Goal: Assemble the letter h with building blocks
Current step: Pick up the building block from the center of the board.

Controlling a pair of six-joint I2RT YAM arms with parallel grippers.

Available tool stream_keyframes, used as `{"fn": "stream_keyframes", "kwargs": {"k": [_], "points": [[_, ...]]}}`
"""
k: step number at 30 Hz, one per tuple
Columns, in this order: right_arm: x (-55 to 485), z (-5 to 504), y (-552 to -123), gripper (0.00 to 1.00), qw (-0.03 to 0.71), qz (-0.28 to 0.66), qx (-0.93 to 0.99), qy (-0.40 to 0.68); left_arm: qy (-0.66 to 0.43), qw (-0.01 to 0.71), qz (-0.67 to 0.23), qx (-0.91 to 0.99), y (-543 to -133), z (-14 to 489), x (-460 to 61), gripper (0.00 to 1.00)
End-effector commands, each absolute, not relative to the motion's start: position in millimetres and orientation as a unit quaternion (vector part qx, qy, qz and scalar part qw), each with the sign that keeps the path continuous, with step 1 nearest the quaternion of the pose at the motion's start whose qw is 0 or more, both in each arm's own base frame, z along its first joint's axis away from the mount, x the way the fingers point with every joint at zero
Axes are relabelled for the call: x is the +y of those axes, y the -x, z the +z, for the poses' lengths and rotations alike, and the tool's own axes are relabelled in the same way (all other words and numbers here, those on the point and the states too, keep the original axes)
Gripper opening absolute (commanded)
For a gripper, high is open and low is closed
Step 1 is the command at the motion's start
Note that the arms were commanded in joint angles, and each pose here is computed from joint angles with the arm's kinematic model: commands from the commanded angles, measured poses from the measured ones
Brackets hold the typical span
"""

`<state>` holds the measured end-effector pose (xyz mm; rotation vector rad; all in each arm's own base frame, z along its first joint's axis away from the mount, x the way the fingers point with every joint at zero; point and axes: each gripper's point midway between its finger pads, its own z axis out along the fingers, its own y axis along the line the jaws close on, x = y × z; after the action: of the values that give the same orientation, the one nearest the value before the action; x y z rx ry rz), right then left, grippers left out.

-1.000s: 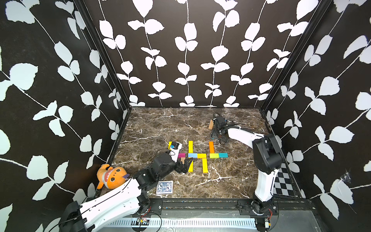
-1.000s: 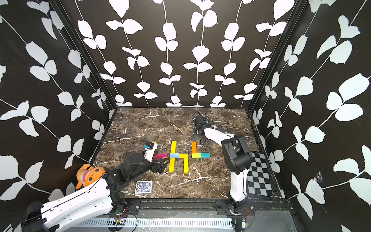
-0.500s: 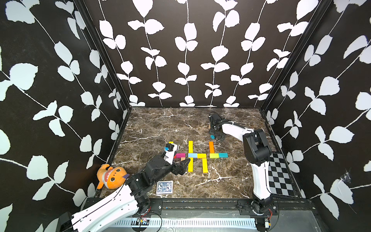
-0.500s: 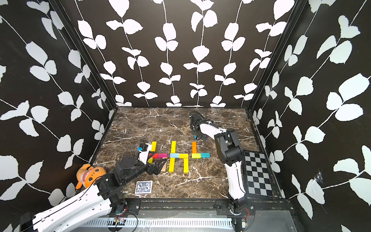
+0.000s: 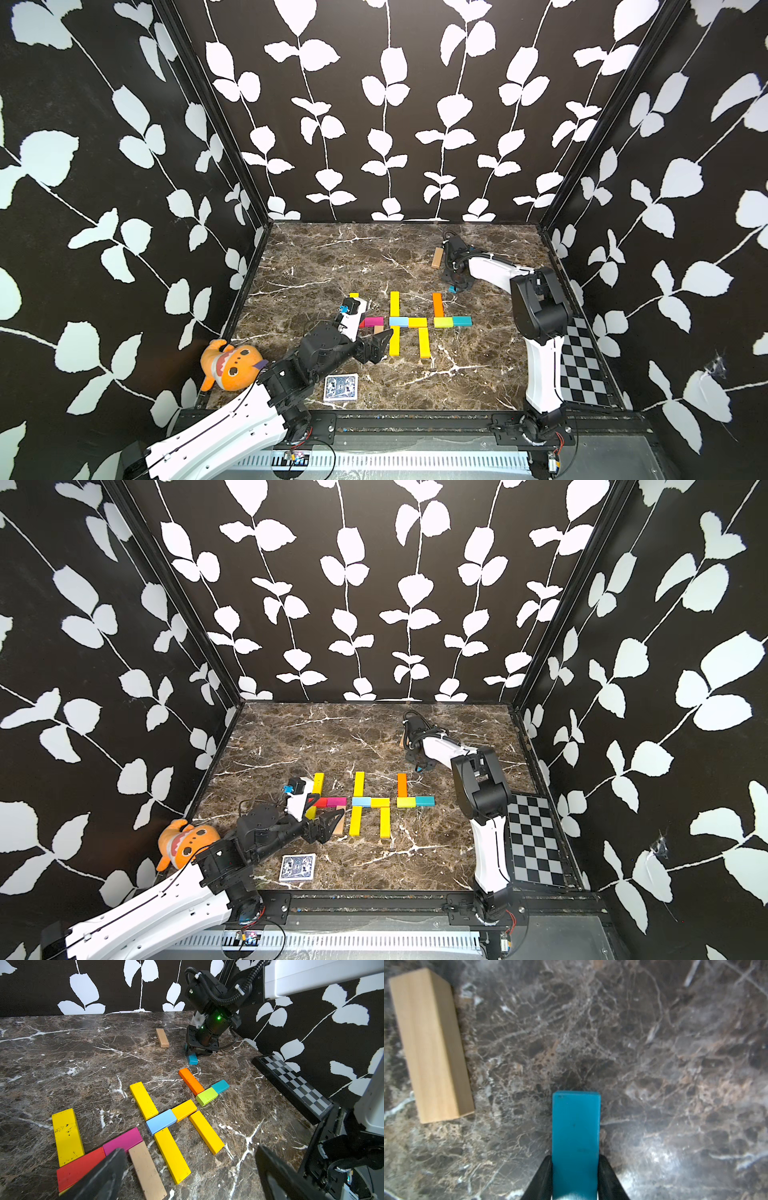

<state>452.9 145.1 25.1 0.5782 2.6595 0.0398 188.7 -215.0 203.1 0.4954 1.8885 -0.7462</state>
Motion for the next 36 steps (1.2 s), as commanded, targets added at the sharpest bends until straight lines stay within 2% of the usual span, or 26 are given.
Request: {"fn": "stream_keyframes", "kwargs": {"k": [1, 8, 12, 20, 29, 36], "points": [[139.4, 18.4, -437.6, 0.29, 0.190, 0.006, 0.972, -0.141, -0.208, 0.498, -0.304, 0.785, -188.7, 197.6, -214.1, 0.99], [143.9, 72.7, -439.7, 0.26, 0.247, 0.034, 0.966, -0.074, -0.202, 0.495, -0.305, 0.788, -190.4, 197.1, -215.4, 0.99], [153.4, 97.3, -422.1, 0.26, 0.252, 0.073, 0.964, -0.052, -0.199, 0.494, -0.303, 0.790, -190.2, 195.6, -213.7, 0.99], [169.6, 110.7, -330.0, 0.26, 0.235, 0.107, 0.966, 0.010, -0.191, 0.502, -0.301, 0.788, -189.2, 190.3, -207.4, 0.99], [187.5, 98.3, -242.4, 0.27, 0.226, 0.116, 0.967, 0.031, -0.194, 0.503, -0.311, 0.783, -186.0, 187.9, -208.0, 0.99], [215.5, 63.1, -210.6, 0.27, 0.224, 0.105, 0.967, 0.063, -0.192, 0.501, -0.314, 0.783, -186.1, 183.3, -209.0, 0.99]]}}
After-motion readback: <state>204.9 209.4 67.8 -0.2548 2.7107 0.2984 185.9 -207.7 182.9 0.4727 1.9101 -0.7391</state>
